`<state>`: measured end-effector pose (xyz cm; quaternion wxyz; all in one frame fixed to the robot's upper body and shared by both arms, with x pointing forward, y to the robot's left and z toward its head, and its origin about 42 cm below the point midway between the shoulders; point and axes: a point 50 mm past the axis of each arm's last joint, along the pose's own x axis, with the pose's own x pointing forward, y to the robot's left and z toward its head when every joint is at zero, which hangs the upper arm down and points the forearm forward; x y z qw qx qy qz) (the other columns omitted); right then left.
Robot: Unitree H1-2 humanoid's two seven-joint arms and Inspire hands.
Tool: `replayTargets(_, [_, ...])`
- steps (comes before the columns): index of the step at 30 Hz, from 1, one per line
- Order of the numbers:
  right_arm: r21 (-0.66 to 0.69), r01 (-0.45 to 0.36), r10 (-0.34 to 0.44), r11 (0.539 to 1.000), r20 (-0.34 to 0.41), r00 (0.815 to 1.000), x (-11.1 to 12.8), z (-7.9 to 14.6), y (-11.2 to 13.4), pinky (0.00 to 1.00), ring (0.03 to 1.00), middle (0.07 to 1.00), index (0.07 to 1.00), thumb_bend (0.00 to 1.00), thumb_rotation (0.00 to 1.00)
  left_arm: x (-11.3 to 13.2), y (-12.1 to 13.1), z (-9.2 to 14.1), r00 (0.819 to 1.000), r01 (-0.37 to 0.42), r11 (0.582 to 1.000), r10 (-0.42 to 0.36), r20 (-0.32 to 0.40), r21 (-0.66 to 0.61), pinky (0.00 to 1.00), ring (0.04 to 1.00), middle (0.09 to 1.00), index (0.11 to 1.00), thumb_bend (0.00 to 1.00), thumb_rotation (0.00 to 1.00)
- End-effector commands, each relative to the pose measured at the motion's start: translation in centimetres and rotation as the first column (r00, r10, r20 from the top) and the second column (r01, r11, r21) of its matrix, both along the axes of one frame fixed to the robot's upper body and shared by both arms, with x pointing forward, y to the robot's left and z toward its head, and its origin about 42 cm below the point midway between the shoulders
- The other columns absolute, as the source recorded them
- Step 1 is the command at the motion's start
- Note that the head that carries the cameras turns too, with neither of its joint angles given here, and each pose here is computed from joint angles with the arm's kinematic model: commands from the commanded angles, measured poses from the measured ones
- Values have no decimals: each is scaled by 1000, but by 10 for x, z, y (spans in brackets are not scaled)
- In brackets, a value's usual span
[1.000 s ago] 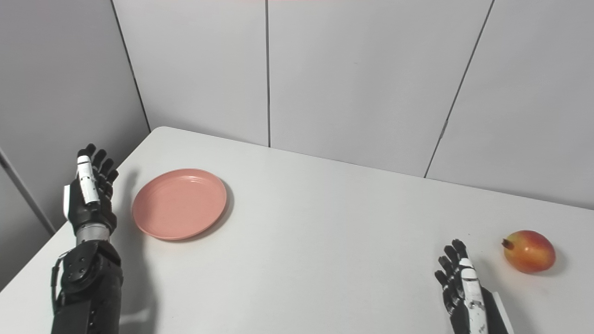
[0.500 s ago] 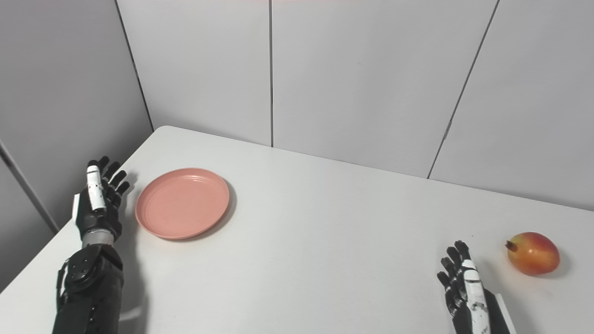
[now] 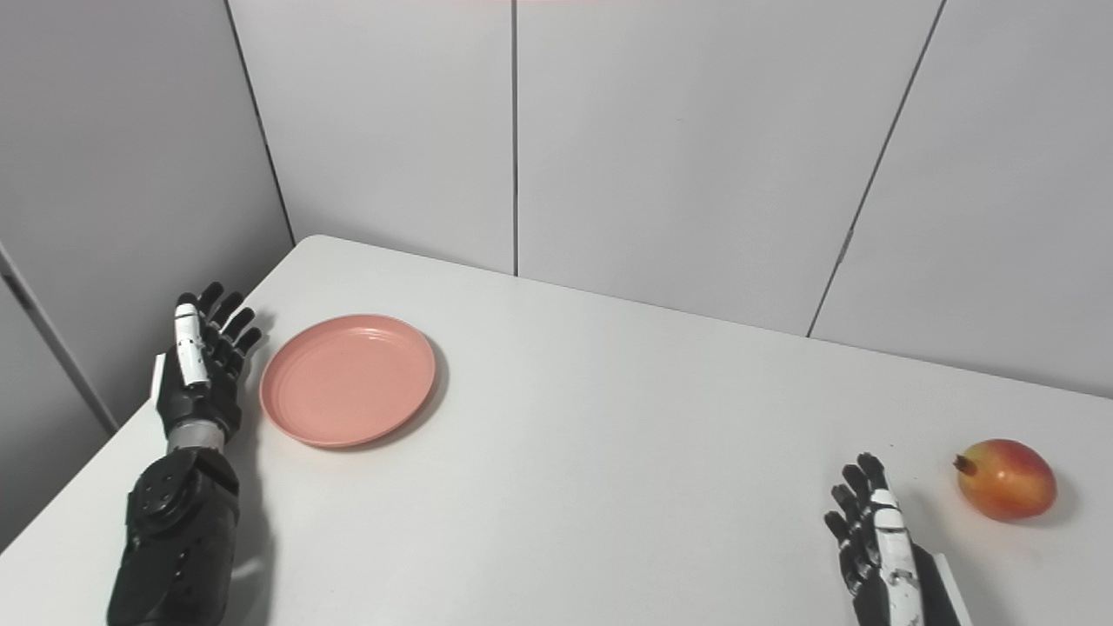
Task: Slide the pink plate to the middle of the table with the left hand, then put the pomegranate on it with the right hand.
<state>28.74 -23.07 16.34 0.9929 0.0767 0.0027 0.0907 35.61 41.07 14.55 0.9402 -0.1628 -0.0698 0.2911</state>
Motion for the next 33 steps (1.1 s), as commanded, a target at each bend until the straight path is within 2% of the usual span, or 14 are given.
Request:
replayTargets(1, [5, -14, 14, 1000, 75, 997, 4, 16, 1, 1000, 1000, 1000, 1000, 179, 1000, 8, -5, 7, 999, 29, 1000, -29, 29, -4, 846, 852, 862, 848, 345, 949])
replayTargets(5, [5, -10, 10, 1000, 76, 997, 4, 16, 1, 1000, 1000, 1000, 1000, 176, 1000, 11, -11, 4, 998, 58, 998, -58, 14, 7, 858, 869, 880, 865, 357, 996])
replayTargets(15, [10, -7, 7, 1000, 75, 997, 3, 17, 2, 1000, 1000, 1000, 1000, 172, 1000, 16, -24, 1, 992, 128, 992, -128, -3, 18, 876, 886, 898, 901, 381, 1000])
replayTargets(22, [12, -12, 11, 1000, 81, 997, 4, 17, 3, 1000, 1000, 1000, 1000, 171, 1000, 18, -31, -2, 987, 158, 987, -158, -8, 10, 891, 894, 897, 893, 389, 1000])
replayTargets(28, [11, -8, 7, 1000, 74, 997, 4, 16, 3, 1000, 1000, 1000, 1000, 180, 1000, 23, -41, -2, 983, 181, 983, -181, -14, -15, 927, 910, 909, 901, 318, 1000])
replayTargets(33, [8, -9, 8, 1000, 74, 997, 3, 16, 4, 1000, 1000, 1000, 1000, 180, 1000, 24, -46, -4, 978, 206, 979, -206, -28, -1, 921, 901, 904, 884, 360, 1000])
